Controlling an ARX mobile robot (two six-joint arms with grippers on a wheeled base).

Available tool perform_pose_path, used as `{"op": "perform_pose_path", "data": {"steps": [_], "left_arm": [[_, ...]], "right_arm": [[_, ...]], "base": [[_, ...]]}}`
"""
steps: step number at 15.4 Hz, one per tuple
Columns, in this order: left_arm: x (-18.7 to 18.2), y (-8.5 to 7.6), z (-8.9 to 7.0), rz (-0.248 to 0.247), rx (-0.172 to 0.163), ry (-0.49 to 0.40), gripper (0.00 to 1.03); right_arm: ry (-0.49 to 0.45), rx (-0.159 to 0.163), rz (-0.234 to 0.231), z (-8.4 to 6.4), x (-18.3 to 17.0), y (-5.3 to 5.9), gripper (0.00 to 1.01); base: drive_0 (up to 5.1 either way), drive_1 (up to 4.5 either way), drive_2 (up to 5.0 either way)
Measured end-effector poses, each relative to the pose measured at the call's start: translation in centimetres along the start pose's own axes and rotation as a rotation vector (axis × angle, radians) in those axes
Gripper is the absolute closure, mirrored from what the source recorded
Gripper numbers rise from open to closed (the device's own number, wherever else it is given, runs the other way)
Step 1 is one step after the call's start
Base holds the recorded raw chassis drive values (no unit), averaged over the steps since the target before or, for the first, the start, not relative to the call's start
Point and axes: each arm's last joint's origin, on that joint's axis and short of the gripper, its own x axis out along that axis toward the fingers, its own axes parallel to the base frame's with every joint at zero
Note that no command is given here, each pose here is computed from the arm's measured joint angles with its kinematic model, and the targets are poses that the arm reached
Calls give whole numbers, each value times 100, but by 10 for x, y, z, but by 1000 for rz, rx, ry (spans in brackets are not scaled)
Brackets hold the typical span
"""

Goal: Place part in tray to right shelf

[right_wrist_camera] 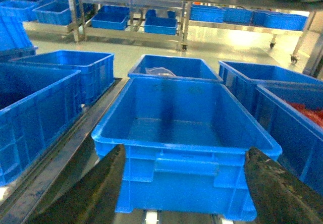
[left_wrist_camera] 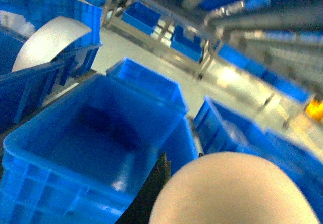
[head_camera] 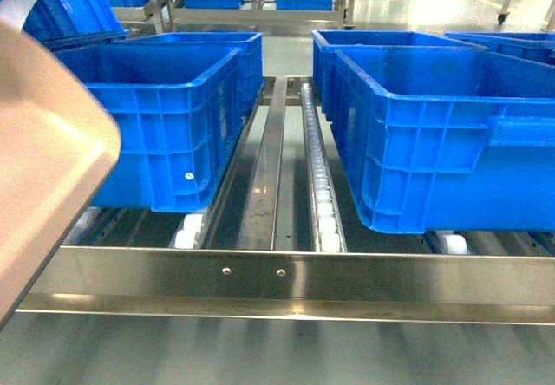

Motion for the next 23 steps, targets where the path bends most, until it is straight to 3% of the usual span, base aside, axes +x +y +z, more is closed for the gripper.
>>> {"op": "perform_pose_path", "data": {"steps": [1,2,4,5,7,9,10,11,13,14,16,18,21,23], "left_arm": [[-11,5,-27,-3,175,58,91],[-25,7,-38,-16,258,49,91],[-42,6,-41,-14,326,8,91],[-47,6,-45,-18,341,4,91],[-65,5,-59,-24,356,-13,91],[-82,2,-73,-34,389,-25,91],[-89,4,-77,-33,386,-29,91],[-98,7,-83,-29,388,-20,91],[-111,18,-109,1,388,97,91],[-116,20,-112,1,389,98,91],[-124,17,-104,-13,389,28,91],[-133,22,-116,-4,389,72,91],[-142,23,-118,-14,390,20,91],[-146,24,-120,-9,390,46,91]], "right_arm": [[10,15,-11,-14,-6,-7,45],[28,22,-9,-27,-10,-11,57],[32,25,0,-38,-16,-15,72],[28,27,2,-41,-18,-17,78],[18,31,-7,-52,-27,-24,99],[24,32,-2,-64,-34,-27,99],[28,33,10,-69,-37,-32,99],[21,36,-23,-72,-40,-40,99],[22,36,-1,-78,-45,-38,99],[28,36,0,-81,-47,-38,99],[24,36,-2,-85,-51,-38,99],[21,36,-2,-87,-54,-38,99],[7,37,-2,-93,-59,-37,99],[9,37,-2,-93,-61,-37,99]], "base": [[0,0,0],[0,0,0],[0,0,0],[0,0,0],[0,0,0],[0,0,0],[0,0,0],[0,0,0],[0,0,0],[0,0,0],[0,0,0],[0,0,0],[0,0,0],[0,0,0]]}}
